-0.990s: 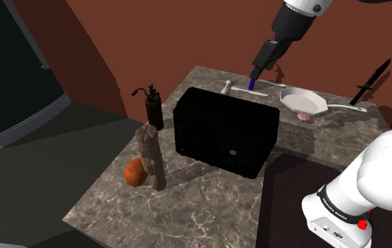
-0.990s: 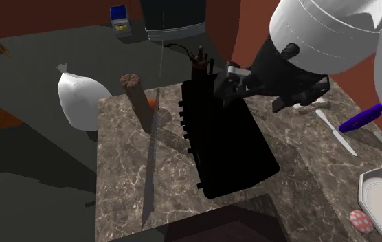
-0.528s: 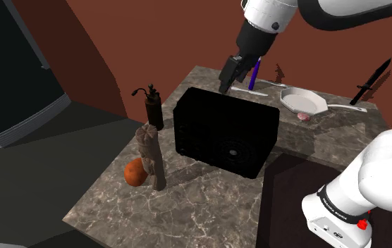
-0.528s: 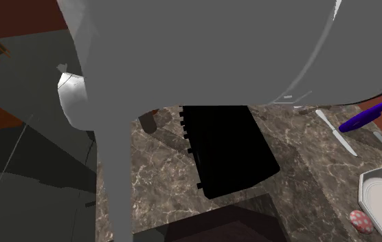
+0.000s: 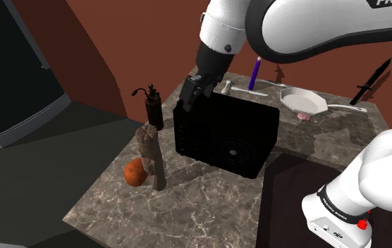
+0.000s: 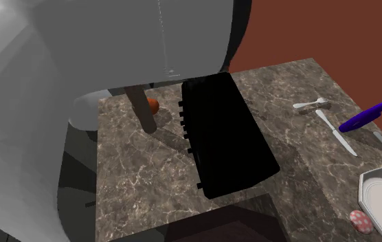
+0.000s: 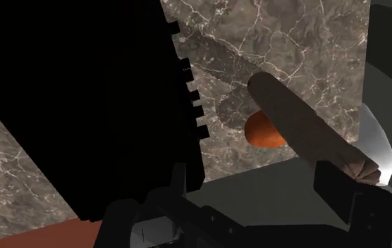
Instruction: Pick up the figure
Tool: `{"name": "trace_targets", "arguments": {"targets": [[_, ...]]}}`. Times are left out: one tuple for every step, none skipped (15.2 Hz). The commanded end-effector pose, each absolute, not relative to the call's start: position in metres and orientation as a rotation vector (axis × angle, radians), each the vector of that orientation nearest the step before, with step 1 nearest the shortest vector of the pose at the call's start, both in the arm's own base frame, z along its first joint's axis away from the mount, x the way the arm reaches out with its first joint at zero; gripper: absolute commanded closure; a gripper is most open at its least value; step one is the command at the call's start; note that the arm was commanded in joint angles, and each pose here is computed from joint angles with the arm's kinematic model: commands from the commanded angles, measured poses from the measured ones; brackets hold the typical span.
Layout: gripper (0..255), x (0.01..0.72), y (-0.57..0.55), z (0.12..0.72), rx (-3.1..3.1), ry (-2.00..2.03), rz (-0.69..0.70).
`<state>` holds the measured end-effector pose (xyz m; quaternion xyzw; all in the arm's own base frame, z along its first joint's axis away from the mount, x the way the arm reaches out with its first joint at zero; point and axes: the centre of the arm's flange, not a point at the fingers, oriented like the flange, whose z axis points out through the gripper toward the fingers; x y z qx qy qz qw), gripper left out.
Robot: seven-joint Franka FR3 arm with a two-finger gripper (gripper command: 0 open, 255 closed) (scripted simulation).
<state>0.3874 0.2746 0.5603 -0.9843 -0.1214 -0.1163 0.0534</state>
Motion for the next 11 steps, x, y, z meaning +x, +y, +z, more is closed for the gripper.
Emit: {"name": "trace_targets", "arguments": {"targets": [[0,0.392,0.301,0.554,-2.984,-0.383,-0.356],[0,0.395,0.313,0.551,-2.980,-0.390,-0.357],[0,0.398,0.325,0.548,-2.977,-0.397,-0.358],[0,0.401,0.338,0.544,-2.974,-0.404,-0.359],[0,0.404,0.350,0.541,-2.971,-0.412,-0.360],[0,0.406,0.362,0.538,-2.968,-0.419,-0.362],[0,0.409,0.374,0.535,-2.965,-0.426,-0.363],[0,0.412,0.386,0.531,-2.962,-0.433,-0.364],[0,0.414,0.398,0.528,-2.959,-0.440,-0.365],[0,0.417,0.410,0.525,-2.955,-0.447,-0.366],[0,0.418,0.416,0.524,-2.954,-0.451,-0.367]]}}
